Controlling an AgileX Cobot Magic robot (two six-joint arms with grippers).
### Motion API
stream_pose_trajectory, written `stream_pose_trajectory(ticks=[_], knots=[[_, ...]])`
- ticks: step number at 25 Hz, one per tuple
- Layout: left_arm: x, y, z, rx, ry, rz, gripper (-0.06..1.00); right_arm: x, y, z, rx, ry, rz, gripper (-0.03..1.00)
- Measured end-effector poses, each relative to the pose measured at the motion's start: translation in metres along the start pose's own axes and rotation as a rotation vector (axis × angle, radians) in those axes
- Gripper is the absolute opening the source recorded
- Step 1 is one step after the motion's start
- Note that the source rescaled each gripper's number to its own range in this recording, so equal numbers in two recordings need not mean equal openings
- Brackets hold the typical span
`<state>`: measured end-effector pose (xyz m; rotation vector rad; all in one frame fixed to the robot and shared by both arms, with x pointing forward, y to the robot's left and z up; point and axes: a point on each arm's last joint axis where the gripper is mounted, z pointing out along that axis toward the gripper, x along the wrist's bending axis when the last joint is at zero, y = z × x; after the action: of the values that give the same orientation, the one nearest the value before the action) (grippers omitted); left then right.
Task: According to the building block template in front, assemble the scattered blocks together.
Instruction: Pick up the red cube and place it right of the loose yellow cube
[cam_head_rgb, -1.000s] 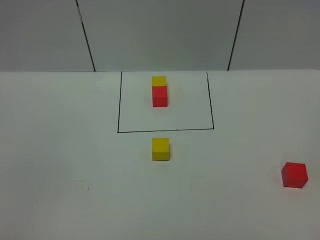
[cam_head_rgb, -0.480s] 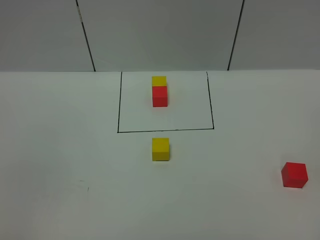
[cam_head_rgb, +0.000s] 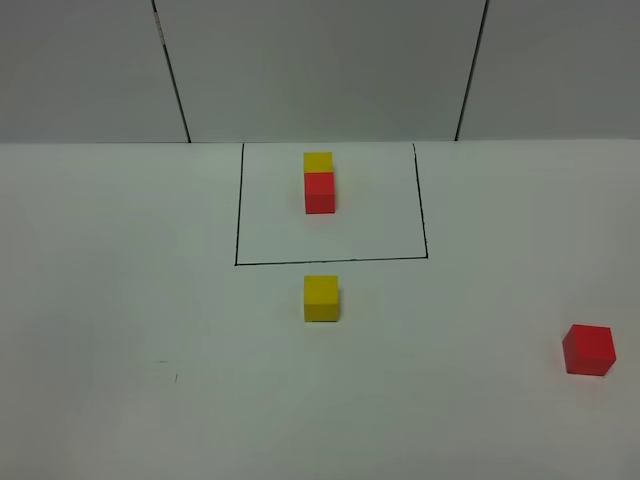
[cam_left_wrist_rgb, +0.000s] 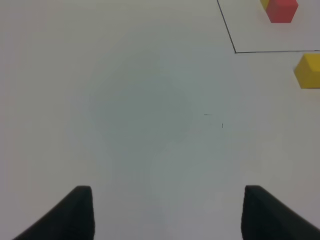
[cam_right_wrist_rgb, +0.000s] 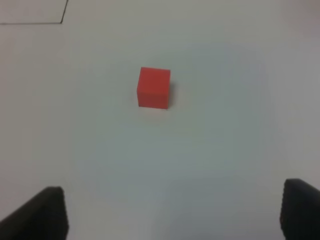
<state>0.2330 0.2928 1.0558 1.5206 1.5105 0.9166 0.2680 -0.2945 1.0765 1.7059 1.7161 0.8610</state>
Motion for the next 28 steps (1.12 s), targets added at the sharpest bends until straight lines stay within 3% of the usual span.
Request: stream_pose_trajectory(ticks=[7, 13, 20, 28], knots=[[0.000, 0.000, 0.000, 0.000, 0.000, 0.000, 0.40, 0.006, 0.064, 0.076, 0.312, 0.064, 0.081, 0.88], [0.000, 0.000, 0.000, 0.000, 0.000, 0.000, 0.40, 0.007, 0.079, 0.167, 0.487, 0.071, 0.105, 0.88], [0.000, 0.000, 0.000, 0.000, 0.000, 0.000, 0.40, 0.016, 0.082, 0.239, 0.553, 0.060, 0.070, 0.88], [0.000, 0.000, 0.000, 0.000, 0.000, 0.000, 0.40, 0.013, 0.077, 0.291, 0.592, 0.012, 0.066, 0.89]])
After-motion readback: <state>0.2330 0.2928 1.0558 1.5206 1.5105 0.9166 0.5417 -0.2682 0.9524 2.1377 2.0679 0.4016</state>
